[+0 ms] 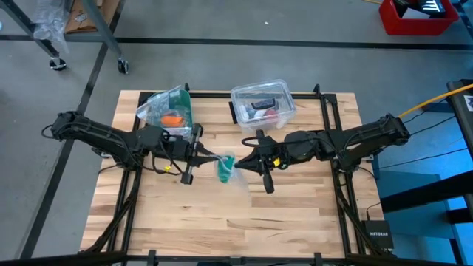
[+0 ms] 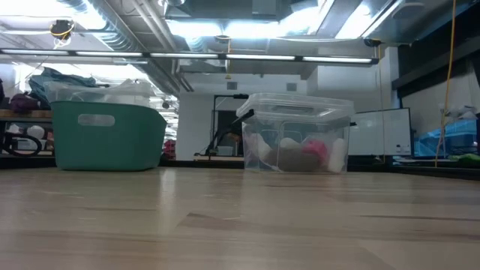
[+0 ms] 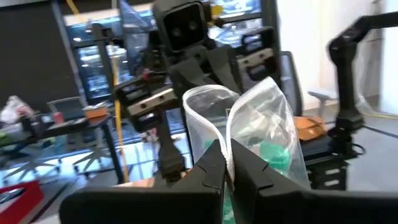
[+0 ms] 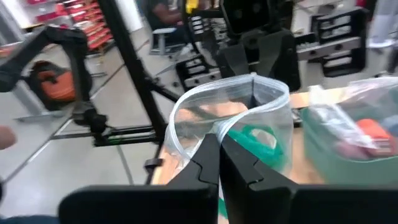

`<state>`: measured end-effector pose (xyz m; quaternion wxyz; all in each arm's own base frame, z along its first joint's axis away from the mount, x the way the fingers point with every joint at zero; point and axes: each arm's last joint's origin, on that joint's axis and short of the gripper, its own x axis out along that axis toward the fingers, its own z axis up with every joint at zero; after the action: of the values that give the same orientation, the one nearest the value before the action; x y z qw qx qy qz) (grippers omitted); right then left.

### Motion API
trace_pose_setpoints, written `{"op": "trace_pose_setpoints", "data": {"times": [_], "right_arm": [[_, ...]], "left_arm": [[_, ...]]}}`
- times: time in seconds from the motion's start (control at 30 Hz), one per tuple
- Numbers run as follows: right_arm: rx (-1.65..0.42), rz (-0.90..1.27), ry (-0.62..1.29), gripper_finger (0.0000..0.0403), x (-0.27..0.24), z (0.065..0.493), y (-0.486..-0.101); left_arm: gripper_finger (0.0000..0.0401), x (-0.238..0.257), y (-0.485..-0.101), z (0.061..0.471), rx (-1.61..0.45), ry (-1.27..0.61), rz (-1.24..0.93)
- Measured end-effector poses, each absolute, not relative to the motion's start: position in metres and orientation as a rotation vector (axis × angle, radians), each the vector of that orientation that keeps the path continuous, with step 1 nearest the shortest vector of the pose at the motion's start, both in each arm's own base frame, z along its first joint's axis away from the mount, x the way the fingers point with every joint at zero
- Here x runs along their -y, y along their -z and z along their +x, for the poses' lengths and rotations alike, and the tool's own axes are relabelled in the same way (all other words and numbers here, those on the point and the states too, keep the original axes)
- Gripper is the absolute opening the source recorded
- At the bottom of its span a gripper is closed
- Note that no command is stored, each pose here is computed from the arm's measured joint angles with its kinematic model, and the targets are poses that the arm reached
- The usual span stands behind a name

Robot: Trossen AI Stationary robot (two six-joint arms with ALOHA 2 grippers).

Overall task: Roll bandage
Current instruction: Close the transparent zip bag

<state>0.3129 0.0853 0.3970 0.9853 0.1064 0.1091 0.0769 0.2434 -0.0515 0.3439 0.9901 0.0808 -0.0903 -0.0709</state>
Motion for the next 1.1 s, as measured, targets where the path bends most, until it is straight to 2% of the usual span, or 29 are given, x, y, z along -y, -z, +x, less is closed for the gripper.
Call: {"op": "trace_pose_setpoints", "data": {"times": [0.17, 0.3, 0.47, 0.6, 0.73, 0.97, 1.1], "right_arm": [[-0.209, 0.16, -0.121, 0.0036, -0.084, 0.313, -0.397], [-0.207, 0.152, -0.096, 0.0089, -0.083, 0.313, -0.397], [-0.209, 0.096, 0.043, 0.0159, -0.079, 0.313, -0.395], [-0.206, 0.09, 0.071, 0.0195, -0.079, 0.314, -0.395], [-0.218, 0.079, 0.067, 0.0209, -0.08, 0.318, -0.391], [-0.219, 0.076, 0.057, 0.0211, -0.081, 0.32, -0.389], [-0.215, 0.086, -0.013, 0.0211, -0.083, 0.32, -0.39]], "left_arm": [[0.0001, 0.047, -0.353, 0.227, 0.183, 0.119, 0.163], [0.0001, 0.042, -0.36, 0.206, 0.143, 0.107, 0.135], [0.0, 0.036, -0.365, 0.181, 0.104, 0.081, 0.07], [0.0, 0.033, -0.371, 0.17, 0.133, 0.058, 0.044], [0.0, 0.032, -0.373, 0.168, 0.151, 0.056, 0.05], [0.0, 0.033, -0.371, 0.17, 0.134, 0.058, 0.053], [0.0, 0.033, -0.369, 0.17, 0.11, 0.06, 0.056]]}}
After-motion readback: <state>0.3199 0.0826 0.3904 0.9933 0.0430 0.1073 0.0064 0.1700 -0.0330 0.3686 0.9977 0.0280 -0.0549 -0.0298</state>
